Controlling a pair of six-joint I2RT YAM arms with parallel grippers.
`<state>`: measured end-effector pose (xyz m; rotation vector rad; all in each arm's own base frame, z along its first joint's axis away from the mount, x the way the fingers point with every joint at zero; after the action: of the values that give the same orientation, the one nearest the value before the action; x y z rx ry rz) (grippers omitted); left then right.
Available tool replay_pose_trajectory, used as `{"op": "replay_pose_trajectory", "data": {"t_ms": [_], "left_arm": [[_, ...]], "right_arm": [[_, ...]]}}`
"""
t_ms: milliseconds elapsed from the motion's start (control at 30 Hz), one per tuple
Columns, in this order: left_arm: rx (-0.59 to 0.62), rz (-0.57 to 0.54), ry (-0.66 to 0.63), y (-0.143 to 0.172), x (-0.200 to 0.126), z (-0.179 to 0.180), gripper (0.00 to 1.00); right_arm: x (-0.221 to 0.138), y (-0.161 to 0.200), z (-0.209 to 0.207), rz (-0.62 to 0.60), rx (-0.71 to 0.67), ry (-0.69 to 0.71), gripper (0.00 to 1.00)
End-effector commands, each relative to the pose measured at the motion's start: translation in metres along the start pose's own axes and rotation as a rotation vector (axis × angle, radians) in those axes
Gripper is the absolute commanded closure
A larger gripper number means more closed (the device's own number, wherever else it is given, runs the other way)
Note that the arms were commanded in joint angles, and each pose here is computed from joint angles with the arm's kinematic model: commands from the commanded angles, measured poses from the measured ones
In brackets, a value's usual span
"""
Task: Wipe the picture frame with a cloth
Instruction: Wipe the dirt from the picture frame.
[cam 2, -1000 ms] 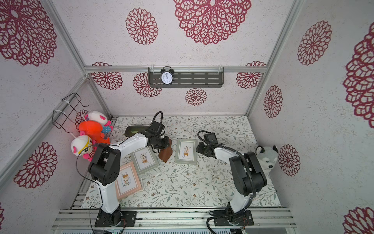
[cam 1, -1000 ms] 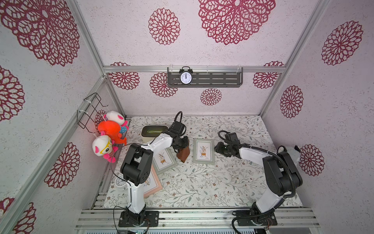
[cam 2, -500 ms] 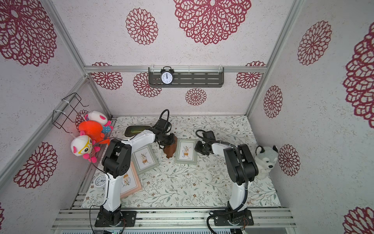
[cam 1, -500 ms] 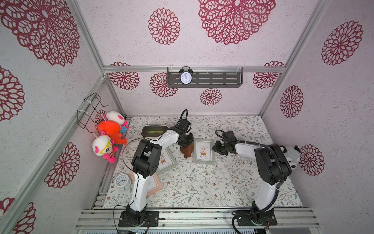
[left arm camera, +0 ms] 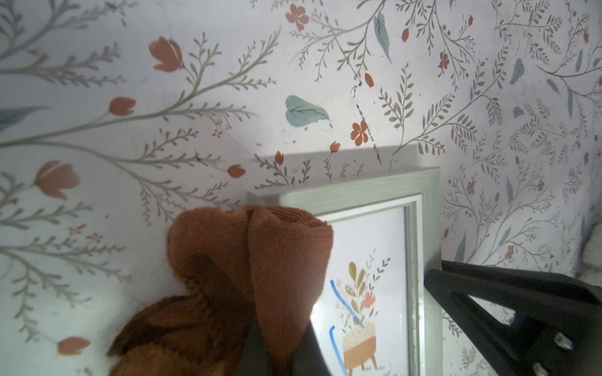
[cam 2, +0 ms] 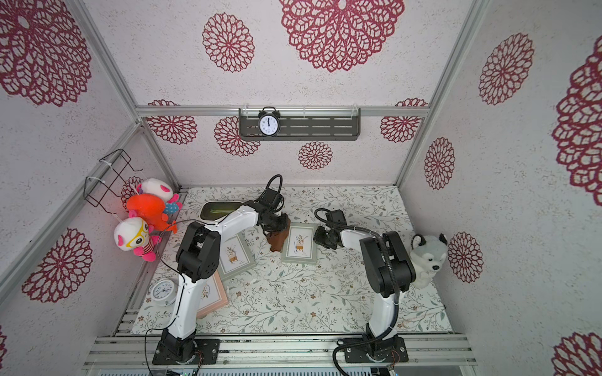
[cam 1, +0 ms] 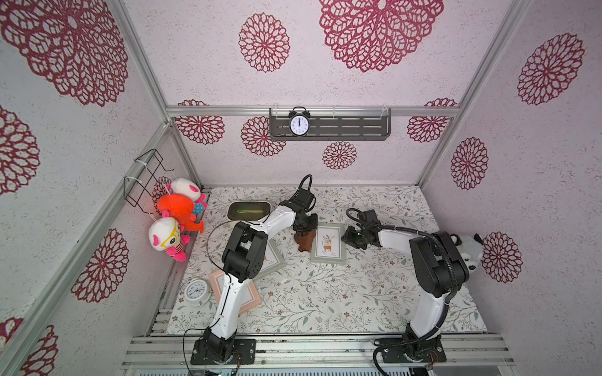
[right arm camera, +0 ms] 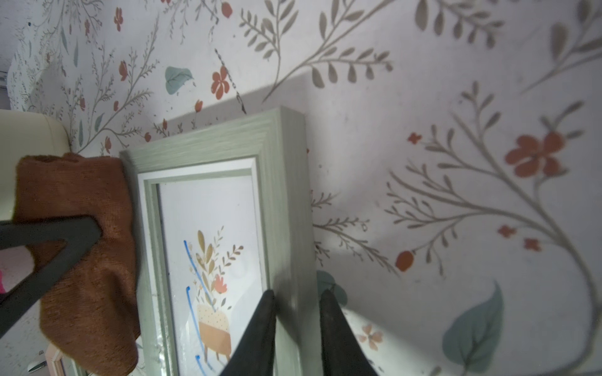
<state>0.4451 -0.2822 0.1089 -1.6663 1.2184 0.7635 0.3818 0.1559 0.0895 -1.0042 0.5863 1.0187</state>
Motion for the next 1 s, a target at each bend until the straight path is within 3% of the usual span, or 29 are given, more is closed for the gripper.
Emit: {"op": "replay_pose_trajectory", "data": {"t_ms": [0,133,467,567,733,867,967], "left_arm": [[0.055,0.038,-0.069,0.003,0.013,0.004,1.00],[0.046,0.078,-0.116,0.011,0.019,0.009,1.00],[0.088,0.212,-0.242,0.087,-0.004,0.019,1.00],[0.097,0.214,-0.237,0.097,-0.013,0.017,1.00],[0.162,0.120,-0.267,0.063,-0.010,0.007,1.00],[0.095,0.087,-0.253,0.023,0.015,0.009,1.00],[0.073,0.119,-0.258,0.023,0.026,0.013,1.00]], "right_arm": [[0.008,0.013,-0.016,0.065,0.017,0.105,0.76],[0.010,0.017,-0.019,0.074,0.034,0.132,0.78],[0.023,0.040,-0.031,0.107,0.148,0.203,0.81],[0.024,0.042,-0.032,0.102,0.162,0.202,0.81],[0.027,0.043,-0.033,0.105,0.169,0.197,0.82],[0.030,0.044,-0.033,0.106,0.182,0.185,0.83],[0.032,0.045,-0.033,0.104,0.192,0.176,0.84]]}}
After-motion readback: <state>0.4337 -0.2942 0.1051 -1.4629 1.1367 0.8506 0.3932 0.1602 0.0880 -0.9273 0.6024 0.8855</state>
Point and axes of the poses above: each gripper's point midway between its finger pads, its own x axis out along the fingers, its own z axis along the line the jaws close on, y = z × x, the point moved 7 cm from there along -x, back along the fingers, and after that the axes turned 10 degrees about -x, right-handed, at the moved point
